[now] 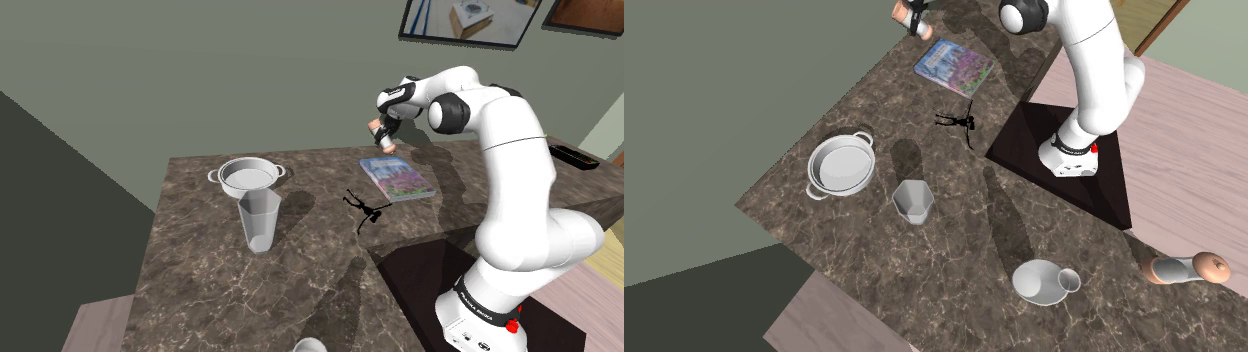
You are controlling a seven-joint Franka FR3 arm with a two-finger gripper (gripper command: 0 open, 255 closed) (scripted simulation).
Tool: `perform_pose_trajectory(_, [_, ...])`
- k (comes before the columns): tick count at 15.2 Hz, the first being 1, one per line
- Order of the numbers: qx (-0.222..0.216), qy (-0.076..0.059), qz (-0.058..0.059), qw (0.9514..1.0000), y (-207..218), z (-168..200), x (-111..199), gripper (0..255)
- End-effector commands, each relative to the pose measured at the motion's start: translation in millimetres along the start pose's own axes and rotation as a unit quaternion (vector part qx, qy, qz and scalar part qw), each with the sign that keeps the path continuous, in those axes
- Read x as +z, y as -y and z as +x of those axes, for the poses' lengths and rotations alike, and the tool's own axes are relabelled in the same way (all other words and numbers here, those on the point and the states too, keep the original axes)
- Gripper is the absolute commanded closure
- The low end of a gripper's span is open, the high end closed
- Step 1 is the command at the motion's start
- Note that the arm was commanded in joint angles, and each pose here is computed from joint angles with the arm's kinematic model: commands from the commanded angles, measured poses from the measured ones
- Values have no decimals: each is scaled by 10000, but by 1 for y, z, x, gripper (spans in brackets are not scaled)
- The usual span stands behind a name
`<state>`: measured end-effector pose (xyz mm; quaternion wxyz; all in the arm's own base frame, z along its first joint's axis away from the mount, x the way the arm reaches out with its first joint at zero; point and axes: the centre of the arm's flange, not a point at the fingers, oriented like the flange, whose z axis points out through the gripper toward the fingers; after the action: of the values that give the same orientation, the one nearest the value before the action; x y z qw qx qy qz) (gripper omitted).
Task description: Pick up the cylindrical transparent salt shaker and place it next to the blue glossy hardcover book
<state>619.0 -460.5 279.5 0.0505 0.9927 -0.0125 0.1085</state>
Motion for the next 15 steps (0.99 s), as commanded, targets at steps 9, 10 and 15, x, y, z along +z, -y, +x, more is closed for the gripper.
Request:
perform_pose_trajectory(9, [30, 9, -31, 10000, -3, -5, -46, 0])
perform_pose_trajectory(10, [30, 9, -31, 10000, -3, -5, -46, 0])
perform_pose_trajectory(15, [30, 9, -31, 10000, -3, -5, -46, 0])
